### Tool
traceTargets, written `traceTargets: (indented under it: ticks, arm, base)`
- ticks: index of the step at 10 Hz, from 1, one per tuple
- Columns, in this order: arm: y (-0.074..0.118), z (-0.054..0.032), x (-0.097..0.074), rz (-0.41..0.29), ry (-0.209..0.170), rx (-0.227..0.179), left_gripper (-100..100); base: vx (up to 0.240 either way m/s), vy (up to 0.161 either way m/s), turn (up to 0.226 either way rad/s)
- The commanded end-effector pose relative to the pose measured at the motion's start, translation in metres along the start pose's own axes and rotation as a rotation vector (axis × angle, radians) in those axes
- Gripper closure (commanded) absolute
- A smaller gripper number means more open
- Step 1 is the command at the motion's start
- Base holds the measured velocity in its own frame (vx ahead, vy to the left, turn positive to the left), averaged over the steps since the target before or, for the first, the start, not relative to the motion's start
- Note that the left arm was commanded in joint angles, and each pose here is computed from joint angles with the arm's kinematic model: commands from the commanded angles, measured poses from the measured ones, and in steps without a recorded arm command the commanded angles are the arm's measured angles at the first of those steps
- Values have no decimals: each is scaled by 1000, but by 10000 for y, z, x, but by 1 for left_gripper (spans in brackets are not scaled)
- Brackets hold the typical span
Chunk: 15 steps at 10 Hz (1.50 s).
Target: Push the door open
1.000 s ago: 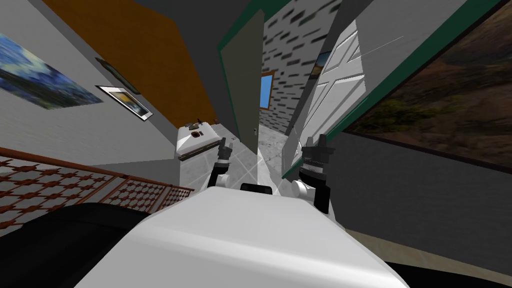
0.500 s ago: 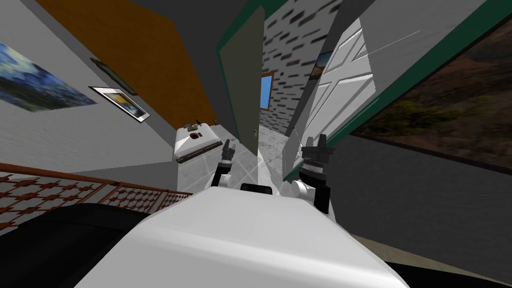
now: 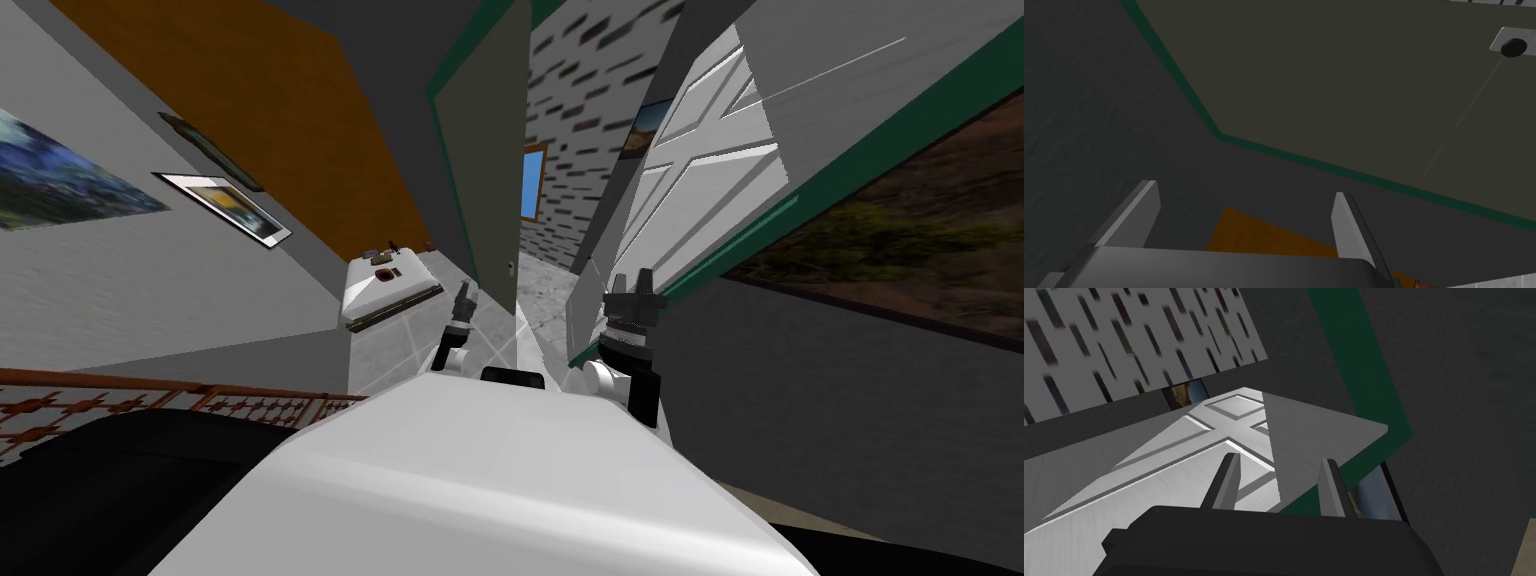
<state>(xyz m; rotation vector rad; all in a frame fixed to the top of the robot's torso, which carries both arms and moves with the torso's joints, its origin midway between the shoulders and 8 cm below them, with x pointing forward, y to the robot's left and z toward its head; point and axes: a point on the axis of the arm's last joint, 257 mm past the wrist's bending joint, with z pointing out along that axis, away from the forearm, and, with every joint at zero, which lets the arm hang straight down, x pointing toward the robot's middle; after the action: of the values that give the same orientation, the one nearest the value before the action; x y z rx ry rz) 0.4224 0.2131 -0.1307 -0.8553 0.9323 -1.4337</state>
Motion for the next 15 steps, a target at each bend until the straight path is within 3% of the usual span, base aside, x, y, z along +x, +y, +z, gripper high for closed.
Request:
traceTargets:
  ticks: [1,15]
  arm:
    - [120,-5,48,-6,15,-15,-100]
    - [1045,-106,614,-50,152,-141,-100]
  base:
    - [125,51,-20]
    - [96,54,-22]
